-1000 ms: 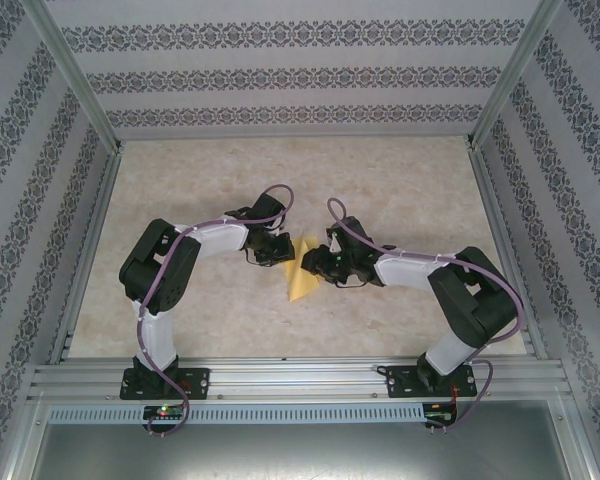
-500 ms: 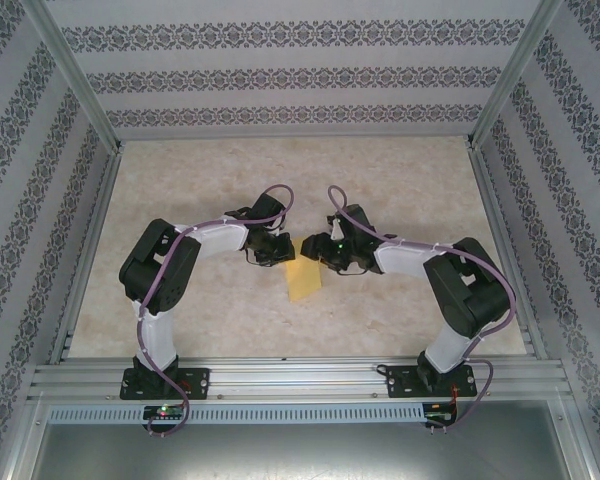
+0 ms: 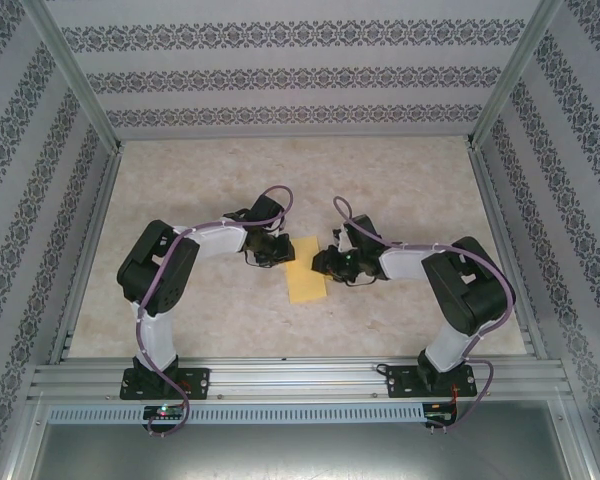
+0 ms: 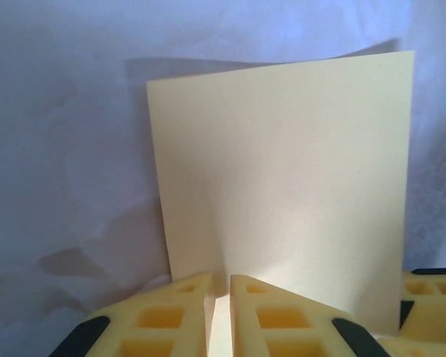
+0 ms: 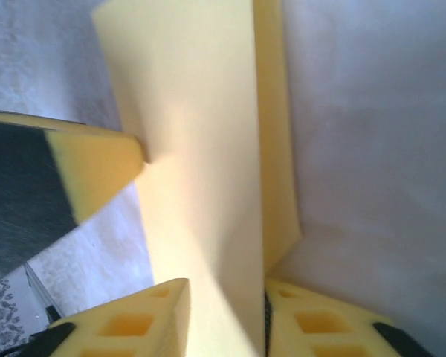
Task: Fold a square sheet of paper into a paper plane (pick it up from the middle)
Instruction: Third fold the triangle at the center of the table.
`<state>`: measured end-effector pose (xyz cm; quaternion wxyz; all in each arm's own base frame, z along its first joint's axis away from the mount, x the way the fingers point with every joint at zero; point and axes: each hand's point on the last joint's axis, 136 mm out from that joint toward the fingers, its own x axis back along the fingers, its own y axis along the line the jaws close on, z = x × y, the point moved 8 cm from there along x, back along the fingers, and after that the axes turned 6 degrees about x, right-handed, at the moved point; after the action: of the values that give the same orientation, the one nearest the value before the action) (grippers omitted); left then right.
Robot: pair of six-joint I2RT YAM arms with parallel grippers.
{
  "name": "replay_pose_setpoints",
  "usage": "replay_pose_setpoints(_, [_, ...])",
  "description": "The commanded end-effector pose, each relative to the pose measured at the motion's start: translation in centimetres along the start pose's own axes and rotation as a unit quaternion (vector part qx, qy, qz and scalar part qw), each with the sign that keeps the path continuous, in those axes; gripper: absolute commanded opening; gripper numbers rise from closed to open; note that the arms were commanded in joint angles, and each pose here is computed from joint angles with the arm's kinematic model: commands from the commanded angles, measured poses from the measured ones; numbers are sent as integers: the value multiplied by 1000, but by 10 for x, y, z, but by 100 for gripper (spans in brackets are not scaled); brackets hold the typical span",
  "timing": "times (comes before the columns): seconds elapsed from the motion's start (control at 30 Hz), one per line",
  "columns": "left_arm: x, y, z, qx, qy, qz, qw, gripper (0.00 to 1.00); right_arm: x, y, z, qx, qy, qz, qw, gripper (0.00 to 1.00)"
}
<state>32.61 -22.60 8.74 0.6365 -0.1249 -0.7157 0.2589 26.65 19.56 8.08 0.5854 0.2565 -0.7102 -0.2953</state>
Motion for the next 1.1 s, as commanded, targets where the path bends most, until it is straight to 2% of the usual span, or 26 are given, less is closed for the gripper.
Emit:
replay_pose_setpoints(0.0, [0,11,14,-17,25,-19,999,18,2,10,2,4,-15,-14,1000,25])
replay_pose_setpoints(0.17, [13,4,14,-42,14,-12,999,20,3,6,1,-5,-25,-3,1000,18])
replay_pose_setpoints(0.23, [16,2,14,-45,13,-9,999,20,2,5,2,-5,-19,-8,1000,23])
replay_pose_setpoints(0.3, [17,0,13,-45,15,-11,999,20,4,6,3,-7,-18,-13,1000,33])
replay_pose_setpoints(0.53, [33,-2,16,-65,-13,-7,998,23,7,1,9,-13,-25,-36,999,33])
replay_pose_setpoints(0.6, [36,1,19,-67,-22,-10,997,24,8,-6,12,-21,-32,-39,999,40])
replay_pose_setpoints(0.7, [39,2,22,-67,-35,-6,997,24,11,-9,14,-24,-44,-69,996,39])
replay_pose_setpoints(0.9, [43,2,23,-63,-47,-9,997,24,4,-8,9,-28,-33,-107,993,41])
replay_pose_setpoints(1.07, [42,-3,19,-78,-53,-5,996,24,2,-7,6,-35,-32,-109,993,42])
